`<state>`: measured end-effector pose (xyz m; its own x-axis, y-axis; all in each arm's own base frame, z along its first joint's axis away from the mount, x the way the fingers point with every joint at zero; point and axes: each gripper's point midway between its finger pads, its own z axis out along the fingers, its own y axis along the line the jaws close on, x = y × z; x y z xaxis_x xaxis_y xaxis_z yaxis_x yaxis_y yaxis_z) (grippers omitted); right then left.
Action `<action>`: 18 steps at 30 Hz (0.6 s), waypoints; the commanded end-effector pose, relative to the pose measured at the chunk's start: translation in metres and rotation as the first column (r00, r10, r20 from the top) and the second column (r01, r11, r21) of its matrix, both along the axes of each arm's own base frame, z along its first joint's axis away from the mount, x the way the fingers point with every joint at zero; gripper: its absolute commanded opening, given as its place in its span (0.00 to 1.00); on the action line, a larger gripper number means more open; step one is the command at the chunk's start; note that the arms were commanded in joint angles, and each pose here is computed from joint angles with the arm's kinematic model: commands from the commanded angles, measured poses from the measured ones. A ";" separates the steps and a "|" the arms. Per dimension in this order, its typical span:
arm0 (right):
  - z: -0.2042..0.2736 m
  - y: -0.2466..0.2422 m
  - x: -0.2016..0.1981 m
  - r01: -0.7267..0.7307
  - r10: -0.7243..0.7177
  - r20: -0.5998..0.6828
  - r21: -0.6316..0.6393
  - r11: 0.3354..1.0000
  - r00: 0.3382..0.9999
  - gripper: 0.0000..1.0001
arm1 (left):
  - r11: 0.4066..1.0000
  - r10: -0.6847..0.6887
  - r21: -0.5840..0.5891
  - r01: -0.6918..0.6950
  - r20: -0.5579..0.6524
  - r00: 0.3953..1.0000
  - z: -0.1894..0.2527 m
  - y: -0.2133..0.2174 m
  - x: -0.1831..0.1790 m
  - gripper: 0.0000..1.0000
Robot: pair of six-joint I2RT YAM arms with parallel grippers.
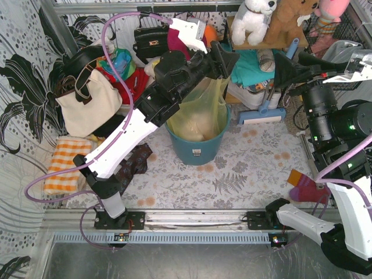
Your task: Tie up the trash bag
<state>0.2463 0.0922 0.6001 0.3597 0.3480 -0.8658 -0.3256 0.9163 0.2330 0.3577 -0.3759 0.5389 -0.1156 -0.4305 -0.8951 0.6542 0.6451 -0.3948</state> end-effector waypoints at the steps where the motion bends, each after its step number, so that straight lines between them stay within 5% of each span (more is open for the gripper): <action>1: 0.006 -0.002 -0.002 0.012 -0.012 0.022 -0.005 1.000 1.000 0.69 | 0.998 0.061 -0.016 -0.060 0.034 0.998 0.016 0.017 -0.003 0.67; 18: 0.001 -0.001 -0.001 0.006 -0.006 0.006 -0.007 1.000 1.000 0.70 | 0.993 0.058 -0.111 -0.046 0.105 0.993 0.052 0.043 -0.030 0.71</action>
